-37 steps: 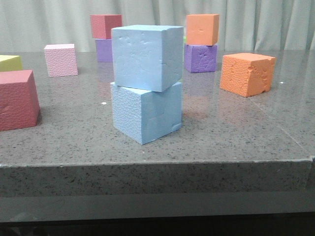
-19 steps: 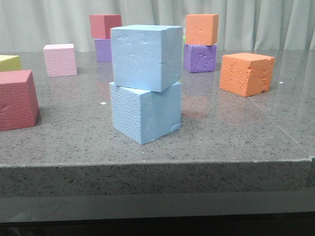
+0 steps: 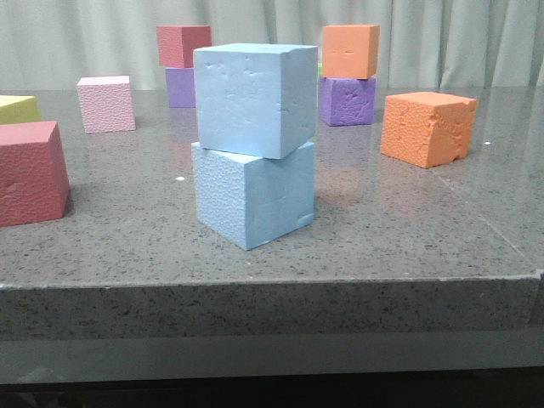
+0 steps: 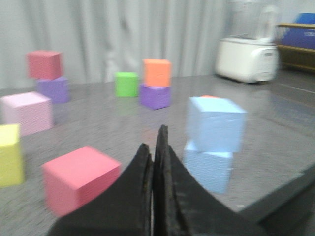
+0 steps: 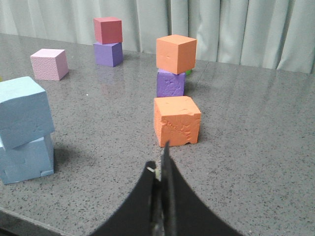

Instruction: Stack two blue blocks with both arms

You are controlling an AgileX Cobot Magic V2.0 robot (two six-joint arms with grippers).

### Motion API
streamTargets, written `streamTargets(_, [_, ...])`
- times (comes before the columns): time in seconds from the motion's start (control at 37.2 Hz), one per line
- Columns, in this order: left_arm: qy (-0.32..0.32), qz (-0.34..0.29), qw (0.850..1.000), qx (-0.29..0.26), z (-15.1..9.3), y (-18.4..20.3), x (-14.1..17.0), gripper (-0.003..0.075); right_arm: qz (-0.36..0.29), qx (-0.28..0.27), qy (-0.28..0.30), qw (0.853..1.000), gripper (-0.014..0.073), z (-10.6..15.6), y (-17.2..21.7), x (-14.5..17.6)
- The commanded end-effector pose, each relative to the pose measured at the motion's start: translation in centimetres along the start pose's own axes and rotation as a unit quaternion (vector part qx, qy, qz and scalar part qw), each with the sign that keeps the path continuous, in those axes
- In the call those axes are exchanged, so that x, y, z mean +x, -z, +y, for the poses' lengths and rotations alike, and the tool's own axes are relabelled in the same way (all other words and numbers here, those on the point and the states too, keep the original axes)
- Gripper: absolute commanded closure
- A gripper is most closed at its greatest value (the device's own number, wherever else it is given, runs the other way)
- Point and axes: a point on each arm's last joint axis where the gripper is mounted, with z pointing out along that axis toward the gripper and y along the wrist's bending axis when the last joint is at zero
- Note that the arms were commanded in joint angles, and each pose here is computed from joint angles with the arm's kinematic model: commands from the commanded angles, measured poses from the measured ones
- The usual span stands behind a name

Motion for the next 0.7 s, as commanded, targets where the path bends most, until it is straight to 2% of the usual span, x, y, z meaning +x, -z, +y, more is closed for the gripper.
streamTargets(0.0, [0.013, -0.044, 0.998, -0.045, 0.4, -0.1, -0.6, 0.0741, -0.046, -0.001, -0.001, 0.999, 0.0663, 0.1, 0.1, -1.5])
streamTargets(0.16, [0.006, -0.020, 0.990, -0.140, 1.7, -0.4, 1.6, 0.0741, -0.046, -0.001, -0.001, 0.999, 0.0663, 0.1, 0.1, -1.5])
streamTargets(0.38, [0.004, -0.023, 0.973, -0.229, 2.7, 0.1, 3.4, 0.0741, -0.046, -0.001, -0.001, 0.999, 0.0663, 0.1, 0.1, -1.5])
streamTargets(0.54, [0.003, -0.025, 0.964, -0.264, 3.2, 0.1, 4.4, 0.0741, -0.045, -0.001, -0.001, 0.999, 0.0663, 0.1, 0.1, -1.5])
streamTargets(0.67, [0.002, -0.032, 0.964, -0.265, 3.3, 0.1, 4.9, 0.0741, -0.045, -0.001, -0.001, 0.999, 0.0663, 0.1, 0.1, -1.5])
